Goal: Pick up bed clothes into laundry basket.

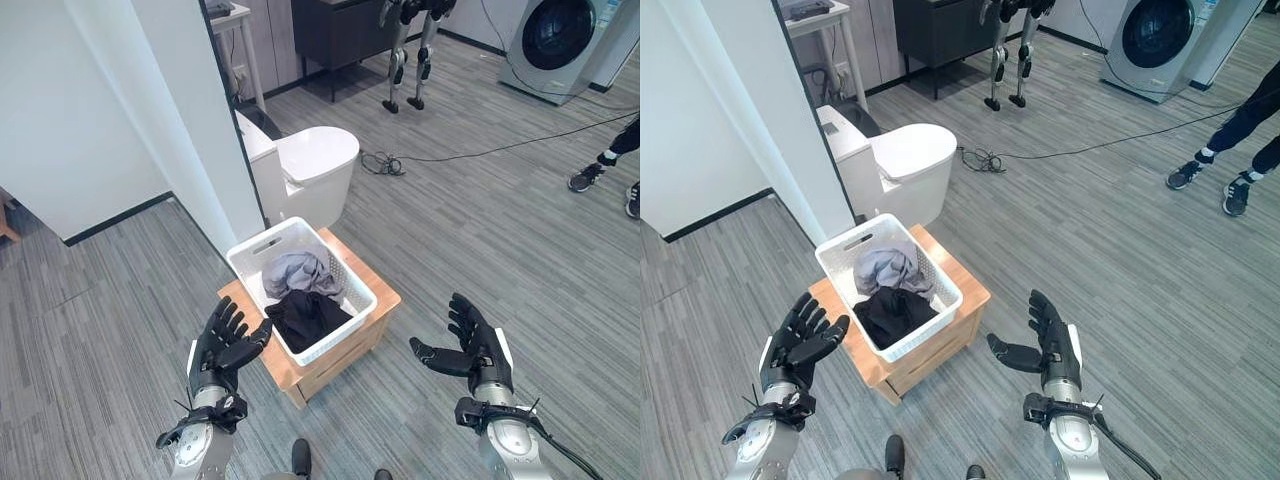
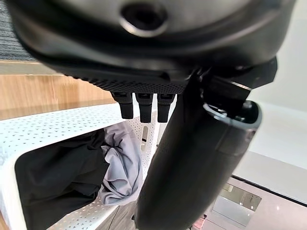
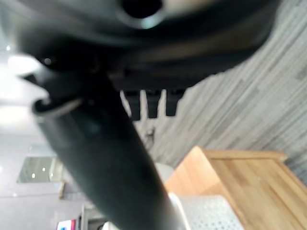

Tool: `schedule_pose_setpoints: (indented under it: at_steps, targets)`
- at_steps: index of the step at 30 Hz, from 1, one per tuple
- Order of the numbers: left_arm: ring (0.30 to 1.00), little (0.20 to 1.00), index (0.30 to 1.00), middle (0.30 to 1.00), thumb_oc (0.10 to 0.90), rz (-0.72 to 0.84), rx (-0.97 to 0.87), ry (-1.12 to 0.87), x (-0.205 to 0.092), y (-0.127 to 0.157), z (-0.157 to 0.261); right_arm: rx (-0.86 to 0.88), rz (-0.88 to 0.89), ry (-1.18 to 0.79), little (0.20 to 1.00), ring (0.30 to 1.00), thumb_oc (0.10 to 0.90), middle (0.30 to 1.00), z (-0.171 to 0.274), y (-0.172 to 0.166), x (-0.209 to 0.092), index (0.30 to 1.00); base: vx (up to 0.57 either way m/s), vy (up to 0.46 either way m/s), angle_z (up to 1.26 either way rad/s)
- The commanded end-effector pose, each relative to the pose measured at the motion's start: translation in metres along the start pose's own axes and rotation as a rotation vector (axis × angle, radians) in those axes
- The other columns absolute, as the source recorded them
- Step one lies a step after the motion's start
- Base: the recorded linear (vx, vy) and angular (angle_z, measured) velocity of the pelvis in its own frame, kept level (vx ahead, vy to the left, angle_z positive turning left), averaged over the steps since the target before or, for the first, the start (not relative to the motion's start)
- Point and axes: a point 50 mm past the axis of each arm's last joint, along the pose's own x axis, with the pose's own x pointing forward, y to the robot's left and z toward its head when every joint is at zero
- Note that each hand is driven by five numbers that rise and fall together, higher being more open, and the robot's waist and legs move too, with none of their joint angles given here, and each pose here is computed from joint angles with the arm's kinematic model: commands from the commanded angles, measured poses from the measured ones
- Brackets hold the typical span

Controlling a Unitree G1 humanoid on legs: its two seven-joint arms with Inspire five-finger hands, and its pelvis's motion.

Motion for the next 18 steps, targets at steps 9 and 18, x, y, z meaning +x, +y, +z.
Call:
schedule_pose_setpoints:
  at_steps: [9, 18]
  targets:
    - [0.9, 0.9, 0.9, 0.9, 0.8, -0.112, 0.014, -0.227, 0.0114, -0.0135, 0.0475, 0.034, 0.009, -0.307, 0.9, 0.9, 0.8, 0.9, 0.0577, 0.0, 0.0074, 0.9, 0.0, 0.01, 0.03]
    - [0.9, 0.9, 0.9, 0.9, 0.8, -0.117, 0.009, -0.194, 0.0111, -0.0141, 0.0405, 0.033, 0.005, -0.286, 0.9, 0.9, 0.8, 0.9, 0.0532, -0.0018, 0.0072, 0.9, 0.0, 0.0, 0.0]
